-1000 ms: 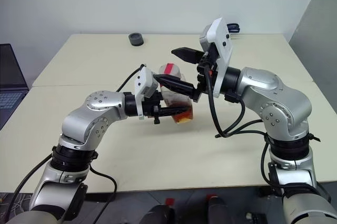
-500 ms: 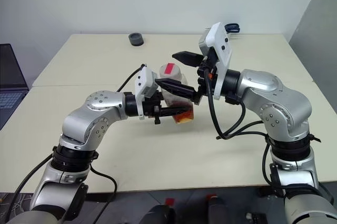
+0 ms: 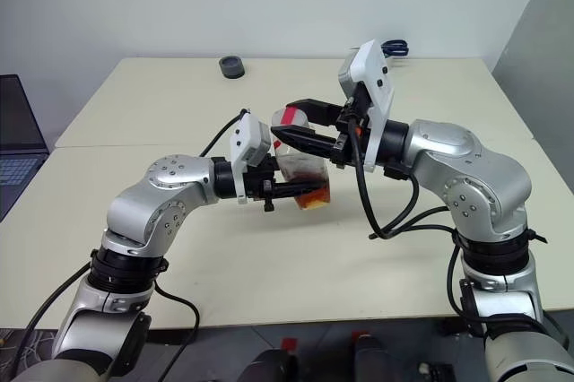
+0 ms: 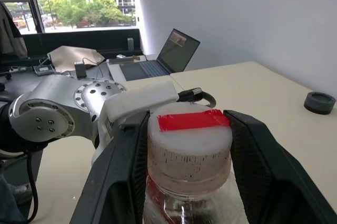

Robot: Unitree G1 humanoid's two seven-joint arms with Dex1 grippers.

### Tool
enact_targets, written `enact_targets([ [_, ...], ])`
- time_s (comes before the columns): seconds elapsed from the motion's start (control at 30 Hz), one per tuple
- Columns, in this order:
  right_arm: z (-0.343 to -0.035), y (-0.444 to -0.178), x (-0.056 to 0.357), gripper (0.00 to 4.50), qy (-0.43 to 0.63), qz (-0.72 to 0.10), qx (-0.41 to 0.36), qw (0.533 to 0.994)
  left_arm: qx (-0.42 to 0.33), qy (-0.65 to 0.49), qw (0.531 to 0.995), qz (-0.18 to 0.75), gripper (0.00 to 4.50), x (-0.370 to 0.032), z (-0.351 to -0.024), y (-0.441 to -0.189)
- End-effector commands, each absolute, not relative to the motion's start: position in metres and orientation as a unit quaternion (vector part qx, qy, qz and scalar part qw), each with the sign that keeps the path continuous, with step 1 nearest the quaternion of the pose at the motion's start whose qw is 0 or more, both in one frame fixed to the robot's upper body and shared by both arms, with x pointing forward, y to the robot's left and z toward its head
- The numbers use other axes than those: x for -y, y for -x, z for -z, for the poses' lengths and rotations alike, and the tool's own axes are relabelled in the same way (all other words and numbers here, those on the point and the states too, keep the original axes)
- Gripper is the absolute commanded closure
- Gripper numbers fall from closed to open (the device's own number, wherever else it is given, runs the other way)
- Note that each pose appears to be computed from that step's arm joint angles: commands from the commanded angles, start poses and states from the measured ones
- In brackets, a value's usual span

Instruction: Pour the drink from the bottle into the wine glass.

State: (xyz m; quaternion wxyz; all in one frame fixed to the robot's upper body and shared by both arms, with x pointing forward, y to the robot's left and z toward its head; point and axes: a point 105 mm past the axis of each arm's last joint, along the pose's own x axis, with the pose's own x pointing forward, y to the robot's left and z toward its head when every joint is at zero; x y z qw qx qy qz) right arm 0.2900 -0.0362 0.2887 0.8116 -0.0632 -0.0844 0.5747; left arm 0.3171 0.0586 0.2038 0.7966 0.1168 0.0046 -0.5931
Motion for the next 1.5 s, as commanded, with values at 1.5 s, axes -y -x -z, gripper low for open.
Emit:
enact_targets([
  [1.5, -0.332, -0.281, 0.039, 2.63, 0.179, -0.705, 0.151, 0.669, 0.078, -0.072, 0.705, 0.701, 2.71, -0.044, -0.249, -0.265],
])
